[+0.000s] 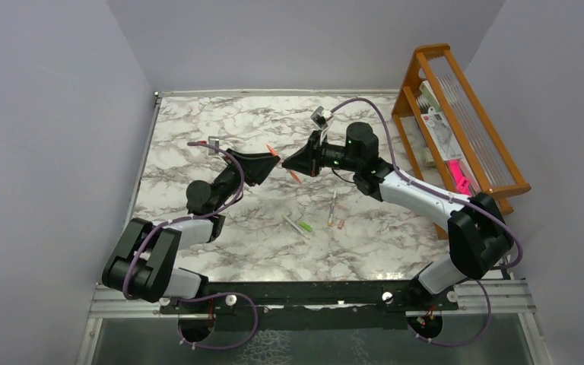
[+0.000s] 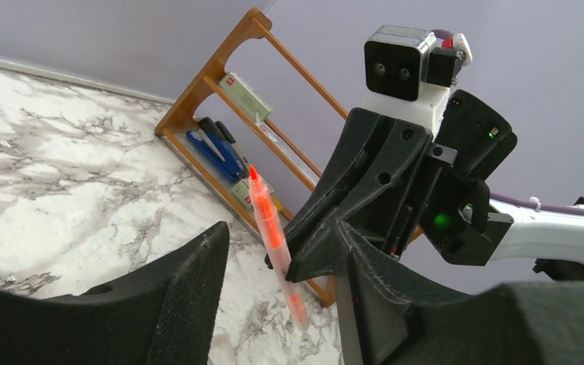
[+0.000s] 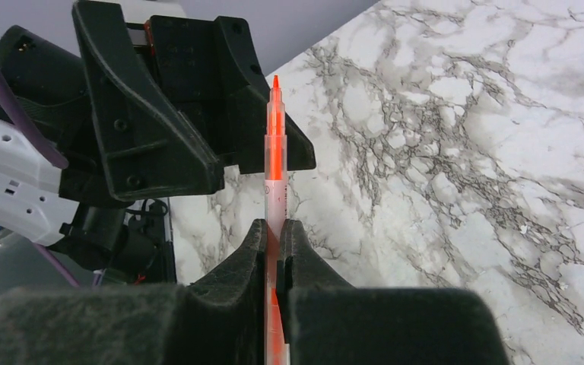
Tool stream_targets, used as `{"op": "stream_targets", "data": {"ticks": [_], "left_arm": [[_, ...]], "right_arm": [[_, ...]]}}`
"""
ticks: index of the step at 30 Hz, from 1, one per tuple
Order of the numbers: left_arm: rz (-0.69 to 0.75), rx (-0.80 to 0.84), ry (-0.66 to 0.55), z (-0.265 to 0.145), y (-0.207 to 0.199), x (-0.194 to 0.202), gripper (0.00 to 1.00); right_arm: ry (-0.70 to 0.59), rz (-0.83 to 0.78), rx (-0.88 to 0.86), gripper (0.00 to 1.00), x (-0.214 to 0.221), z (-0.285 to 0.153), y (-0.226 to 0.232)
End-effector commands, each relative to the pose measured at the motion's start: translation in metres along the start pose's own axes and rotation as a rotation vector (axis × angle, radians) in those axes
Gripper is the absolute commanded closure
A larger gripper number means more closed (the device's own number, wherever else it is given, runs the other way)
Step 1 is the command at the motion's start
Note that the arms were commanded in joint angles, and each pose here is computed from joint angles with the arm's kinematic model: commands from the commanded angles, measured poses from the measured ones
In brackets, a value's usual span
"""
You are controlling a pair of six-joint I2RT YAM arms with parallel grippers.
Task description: Insert the pens into the pen caps
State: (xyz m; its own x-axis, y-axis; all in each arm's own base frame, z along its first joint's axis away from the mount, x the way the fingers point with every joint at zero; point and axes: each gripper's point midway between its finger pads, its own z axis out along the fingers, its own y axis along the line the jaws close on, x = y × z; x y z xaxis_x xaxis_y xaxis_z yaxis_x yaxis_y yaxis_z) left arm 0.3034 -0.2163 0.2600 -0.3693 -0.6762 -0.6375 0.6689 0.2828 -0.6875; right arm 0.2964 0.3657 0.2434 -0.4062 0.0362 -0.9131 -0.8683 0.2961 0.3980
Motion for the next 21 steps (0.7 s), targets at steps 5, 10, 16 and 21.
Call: {"op": "stream_targets", "data": {"ticks": [5,10,16,21], "left_arm": [[-0.021,0.131,0.020,0.011,-0.024,-0.003,0.73],[-0.038,0.164,0.025,0.013,-0.027,-0.002,1.00],[-0.055,0.197,0.028,0.016,-0.031,-0.002,1.00],[-0.050,0.200,0.037,0.018,-0.030,-0.002,1.00]], "right_arm": [[-0.041,-0.025,-0.079,0.99,-0.015,-0.008,0.023],[-0.036,-0.027,-0.084,0.99,-0.014,-0.009,0.025],[-0.016,-0.042,-0.050,0.75,-0.012,-0.012,0.020],[0.011,-0.056,-0.011,0.58,-0.005,-0.016,0.014]]}}
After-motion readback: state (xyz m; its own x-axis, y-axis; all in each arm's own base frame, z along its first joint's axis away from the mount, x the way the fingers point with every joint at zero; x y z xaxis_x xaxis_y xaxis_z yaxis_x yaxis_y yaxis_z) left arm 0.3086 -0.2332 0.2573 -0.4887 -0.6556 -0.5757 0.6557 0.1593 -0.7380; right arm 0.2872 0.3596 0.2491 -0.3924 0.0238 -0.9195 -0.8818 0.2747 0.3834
